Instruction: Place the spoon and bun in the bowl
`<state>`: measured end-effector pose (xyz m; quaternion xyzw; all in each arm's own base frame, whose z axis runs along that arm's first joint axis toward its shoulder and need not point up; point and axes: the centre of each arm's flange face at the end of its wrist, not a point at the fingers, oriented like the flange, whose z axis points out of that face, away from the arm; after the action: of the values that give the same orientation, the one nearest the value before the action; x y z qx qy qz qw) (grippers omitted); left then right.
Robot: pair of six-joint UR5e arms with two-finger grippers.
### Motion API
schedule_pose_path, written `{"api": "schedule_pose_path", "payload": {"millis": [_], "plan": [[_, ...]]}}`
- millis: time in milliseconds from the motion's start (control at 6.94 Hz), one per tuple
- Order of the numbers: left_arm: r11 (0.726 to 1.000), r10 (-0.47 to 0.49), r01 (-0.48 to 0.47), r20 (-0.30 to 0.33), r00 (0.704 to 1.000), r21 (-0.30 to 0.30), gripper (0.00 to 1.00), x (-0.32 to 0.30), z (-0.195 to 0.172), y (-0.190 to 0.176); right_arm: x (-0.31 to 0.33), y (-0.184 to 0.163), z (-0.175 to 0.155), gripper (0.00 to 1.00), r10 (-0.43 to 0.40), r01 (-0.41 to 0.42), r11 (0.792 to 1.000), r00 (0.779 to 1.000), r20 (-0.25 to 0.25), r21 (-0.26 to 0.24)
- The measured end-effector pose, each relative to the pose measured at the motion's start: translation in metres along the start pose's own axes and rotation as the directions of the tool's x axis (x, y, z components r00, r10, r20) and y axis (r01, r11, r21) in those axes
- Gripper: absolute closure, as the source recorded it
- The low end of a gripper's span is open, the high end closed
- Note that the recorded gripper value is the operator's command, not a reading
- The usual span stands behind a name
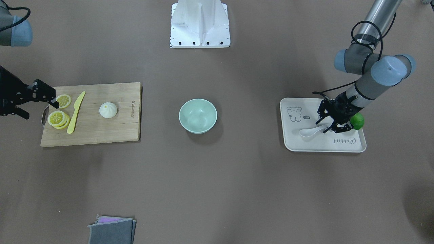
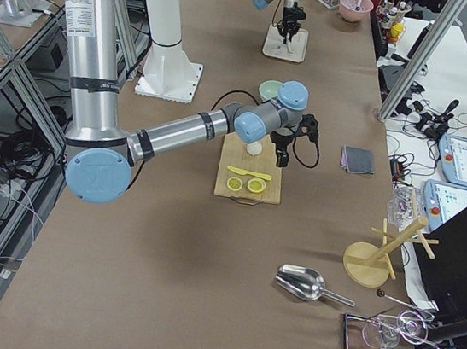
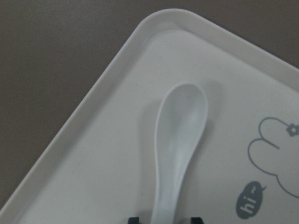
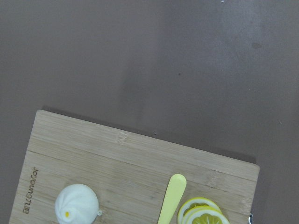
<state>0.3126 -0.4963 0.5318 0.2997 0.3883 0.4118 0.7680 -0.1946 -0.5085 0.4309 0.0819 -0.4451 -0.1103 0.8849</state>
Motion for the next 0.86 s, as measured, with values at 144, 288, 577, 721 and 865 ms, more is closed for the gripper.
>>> {"api": "schedule_pose_path", "payload": {"millis": [144, 288, 577, 721, 865], "plan": [[0.999, -0.019, 0.019, 0.003, 1.0, 0.032, 1.0, 0.006, -0.018, -0.009, -0.004, -0.002, -0.001, 0.0, 0.015, -0.015, 1.0, 1.0, 0.003, 0.003], [0.995, -0.062, 0.062, 0.005, 0.998, 0.075, 1.0, 0.013, -0.04, -0.024, -0.009, -0.002, 0.001, 0.0, 0.02, -0.02, 1.0, 1.0, 0.005, 0.002], [0.948, -0.274, 0.275, -0.03, 0.961, 0.158, 1.0, 0.032, -0.076, -0.058, -0.031, -0.004, 0.01, 0.0, 0.046, -0.046, 0.999, 0.999, -0.006, 0.006], [0.881, -0.428, 0.435, -0.078, 0.9, 0.187, 1.0, 0.043, -0.091, -0.077, -0.043, -0.005, 0.018, 0.0, 0.06, -0.059, 0.998, 0.998, -0.018, 0.008], [0.776, -0.584, 0.601, -0.142, 0.8, 0.193, 1.0, 0.052, -0.1, -0.101, -0.057, -0.002, 0.029, 0.0, 0.076, -0.076, 0.997, 0.997, -0.03, 0.005]]}}
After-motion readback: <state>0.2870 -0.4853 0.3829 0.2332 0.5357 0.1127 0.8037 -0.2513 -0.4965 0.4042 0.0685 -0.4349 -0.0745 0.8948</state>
